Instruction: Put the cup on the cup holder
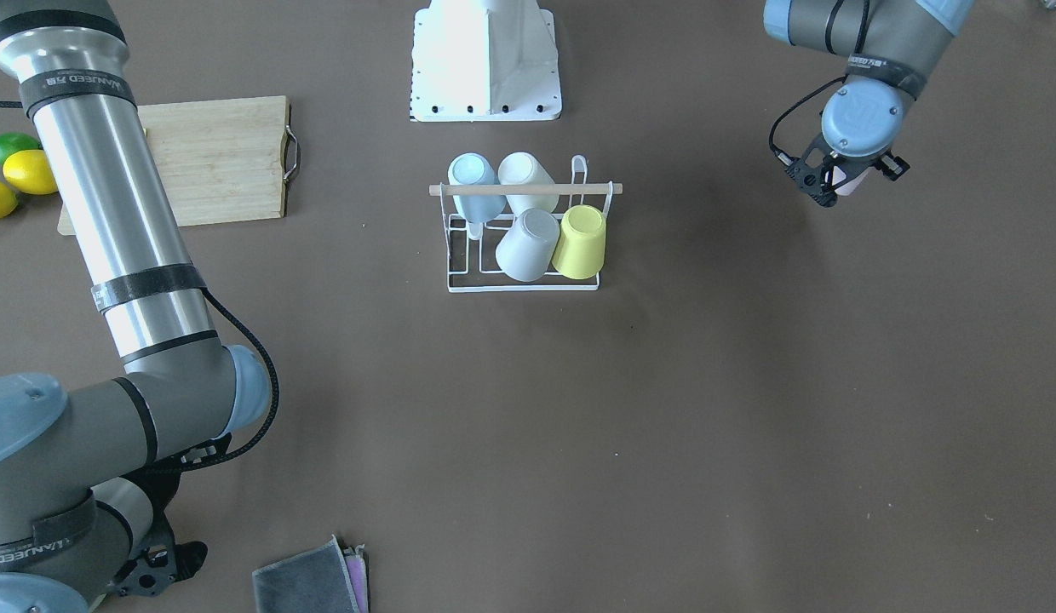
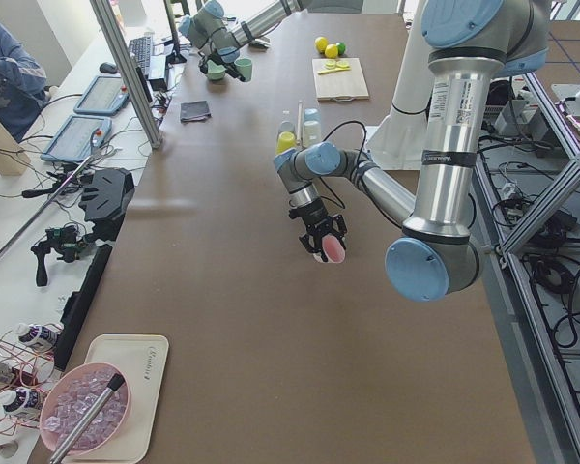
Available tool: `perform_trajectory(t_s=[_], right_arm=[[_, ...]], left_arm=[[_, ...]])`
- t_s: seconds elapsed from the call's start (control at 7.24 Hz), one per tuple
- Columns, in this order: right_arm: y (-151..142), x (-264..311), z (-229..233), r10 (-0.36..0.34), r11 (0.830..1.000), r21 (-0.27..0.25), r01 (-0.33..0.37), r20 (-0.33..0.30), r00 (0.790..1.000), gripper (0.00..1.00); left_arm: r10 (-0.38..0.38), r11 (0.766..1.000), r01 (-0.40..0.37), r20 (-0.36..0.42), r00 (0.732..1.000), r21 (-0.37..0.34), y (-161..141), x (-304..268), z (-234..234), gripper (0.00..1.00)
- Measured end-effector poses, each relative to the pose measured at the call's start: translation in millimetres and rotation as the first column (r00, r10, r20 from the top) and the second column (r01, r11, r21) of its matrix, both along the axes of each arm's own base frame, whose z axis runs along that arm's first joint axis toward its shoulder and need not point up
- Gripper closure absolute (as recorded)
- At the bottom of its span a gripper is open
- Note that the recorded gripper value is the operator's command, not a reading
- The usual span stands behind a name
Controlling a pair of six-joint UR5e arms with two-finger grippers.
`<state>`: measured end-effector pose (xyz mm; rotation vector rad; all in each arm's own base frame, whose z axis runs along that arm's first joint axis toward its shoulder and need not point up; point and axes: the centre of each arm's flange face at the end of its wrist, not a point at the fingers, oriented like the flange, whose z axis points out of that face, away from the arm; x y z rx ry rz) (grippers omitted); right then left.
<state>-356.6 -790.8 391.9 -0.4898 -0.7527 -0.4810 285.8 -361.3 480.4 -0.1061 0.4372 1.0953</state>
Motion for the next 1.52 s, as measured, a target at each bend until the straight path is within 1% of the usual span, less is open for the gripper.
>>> perform_trajectory(t_s=[0.14,0.28,0.41,0.55,0.69,0.83,0.97,1.1,1.24,1.38,1.52], right_arm=[[-5,7,-13,0.015,0.999,0.041,-0.016,0.023,1.0,1.0],[-8,13,-28,0.029,0.996,0.089,-0.034,0.047,0.998,1.0],[-9,18,-47,0.051,0.989,0.135,-0.06,0.07,0.996,1.0],[-10,26,-64,0.076,0.978,0.184,-0.094,0.1,0.992,1.0],[-9,36,-79,0.1,0.963,0.233,-0.131,0.141,0.985,1.0],[-5,43,-92,0.126,0.945,0.276,-0.174,0.181,0.975,1.0],[1,44,-103,0.155,0.922,0.319,-0.221,0.219,0.963,1.0],[5,40,-113,0.18,0.893,0.364,-0.266,0.254,0.95,1.0],[11,29,-124,0.198,0.86,0.409,-0.304,0.28,0.939,1.0],[23,15,-139,0.222,0.818,0.456,-0.351,0.313,0.923,1.0],[36,4,-152,0.249,0.764,0.496,-0.412,0.363,0.898,1.0]], left_arm=[[-0.054,0.994,0.062,-0.089,0.995,0.089,5,-9,-13,0.37],[-0.105,0.973,0.139,-0.178,0.978,0.187,10,-21,-28,0.37],[-0.147,0.935,0.223,-0.271,0.951,0.276,14,-33,-46,0.37],[-0.173,0.886,0.31,-0.374,0.911,0.346,14,-41,-65,0.37],[-0.179,0.831,0.391,-0.476,0.861,0.395,13,-45,-82,0.37],[-0.168,0.779,0.462,-0.568,0.806,0.424,12,-48,-97,0.37],[-0.146,0.728,0.53,-0.656,0.741,0.436,12,-50,-109,0.37],[-0.109,0.68,0.586,-0.73,0.675,0.44,12,-53,-120,0.37],[-0.063,0.641,0.631,-0.79,0.61,0.436,14,-56,-127,0.37],[-0.011,0.609,0.669,-0.839,0.544,0.426,17,-55,-129,0.37],[0.037,0.568,0.714,-0.88,0.473,0.408,23,-47,-126,0.37]])
